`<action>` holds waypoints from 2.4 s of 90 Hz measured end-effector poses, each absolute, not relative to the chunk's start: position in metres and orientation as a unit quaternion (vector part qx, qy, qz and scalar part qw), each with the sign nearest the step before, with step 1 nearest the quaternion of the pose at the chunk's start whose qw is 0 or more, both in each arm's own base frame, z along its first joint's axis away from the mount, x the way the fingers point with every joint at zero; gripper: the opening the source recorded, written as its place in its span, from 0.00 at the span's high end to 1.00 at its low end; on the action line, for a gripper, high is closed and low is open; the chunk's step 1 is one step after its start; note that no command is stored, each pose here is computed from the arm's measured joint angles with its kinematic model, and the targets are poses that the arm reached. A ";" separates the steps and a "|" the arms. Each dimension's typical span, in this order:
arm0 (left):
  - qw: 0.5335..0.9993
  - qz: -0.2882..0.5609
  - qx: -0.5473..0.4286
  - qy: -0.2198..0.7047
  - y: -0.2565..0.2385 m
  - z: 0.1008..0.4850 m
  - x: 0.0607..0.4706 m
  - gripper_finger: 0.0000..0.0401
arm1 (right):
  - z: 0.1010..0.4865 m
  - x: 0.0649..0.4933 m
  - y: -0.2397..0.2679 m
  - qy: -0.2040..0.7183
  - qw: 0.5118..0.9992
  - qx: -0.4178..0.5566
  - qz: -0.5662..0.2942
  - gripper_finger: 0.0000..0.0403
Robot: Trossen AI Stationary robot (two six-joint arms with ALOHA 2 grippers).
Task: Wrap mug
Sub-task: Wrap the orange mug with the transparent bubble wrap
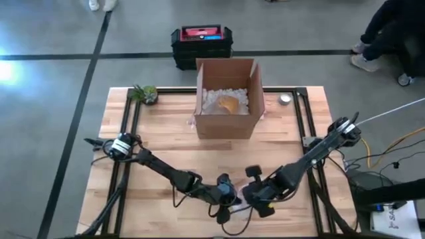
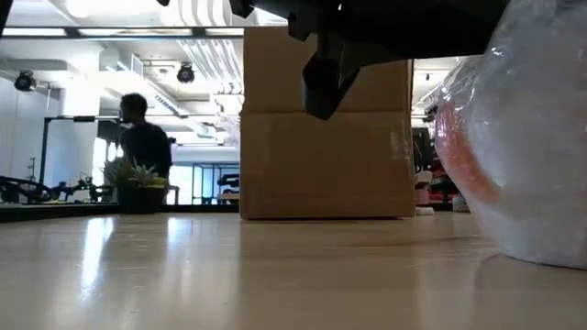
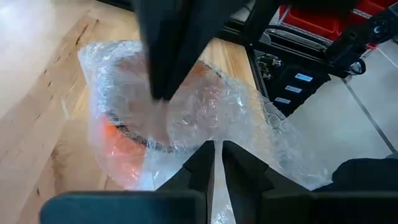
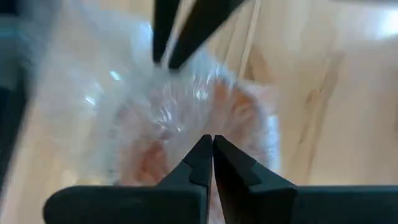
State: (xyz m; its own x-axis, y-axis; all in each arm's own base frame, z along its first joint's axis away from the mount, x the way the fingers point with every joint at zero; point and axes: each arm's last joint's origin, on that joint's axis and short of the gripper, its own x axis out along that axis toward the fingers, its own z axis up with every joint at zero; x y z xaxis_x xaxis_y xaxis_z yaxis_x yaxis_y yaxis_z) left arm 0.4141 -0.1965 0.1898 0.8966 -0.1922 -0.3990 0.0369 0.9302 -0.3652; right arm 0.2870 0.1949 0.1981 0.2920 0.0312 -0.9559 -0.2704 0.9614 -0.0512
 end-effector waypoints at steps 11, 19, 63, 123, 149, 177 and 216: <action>0.958 -0.060 -0.177 0.219 -0.196 0.190 0.414 0.95 | 0.167 0.292 0.200 0.622 0.768 -0.107 0.107 1.00; 0.958 -0.060 -0.177 0.219 -0.196 0.190 0.414 0.95 | 0.151 0.295 0.202 0.638 0.755 -0.112 0.107 1.00; 0.958 -0.060 -0.178 0.219 -0.196 0.190 0.414 0.95 | 0.231 0.285 0.199 0.577 0.795 -0.055 0.179 1.00; 0.958 -0.060 -0.178 0.218 -0.196 0.191 0.414 0.95 | 0.157 0.305 0.210 0.601 0.776 -0.121 0.148 1.00; 0.958 -0.061 -0.179 0.215 -0.196 0.191 0.414 0.95 | 0.167 0.304 0.209 0.595 0.779 -0.118 0.155 1.00; 0.959 -0.062 -0.181 0.210 -0.197 0.192 0.415 0.95 | 0.191 0.296 0.205 0.587 0.789 -0.092 0.156 1.00; 0.959 -0.067 -0.183 0.206 -0.197 0.193 0.415 0.95 | 0.214 0.277 0.193 0.619 0.770 -0.091 0.126 0.90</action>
State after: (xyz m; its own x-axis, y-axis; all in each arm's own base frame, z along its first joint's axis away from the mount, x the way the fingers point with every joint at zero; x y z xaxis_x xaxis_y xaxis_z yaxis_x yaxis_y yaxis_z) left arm 0.4150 -0.1971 0.1934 0.9063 -0.2040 -0.3701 0.0532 0.9239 -0.3788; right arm 0.2774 0.1927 0.2143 0.2027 0.0822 -0.9758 -0.3068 0.9516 0.0164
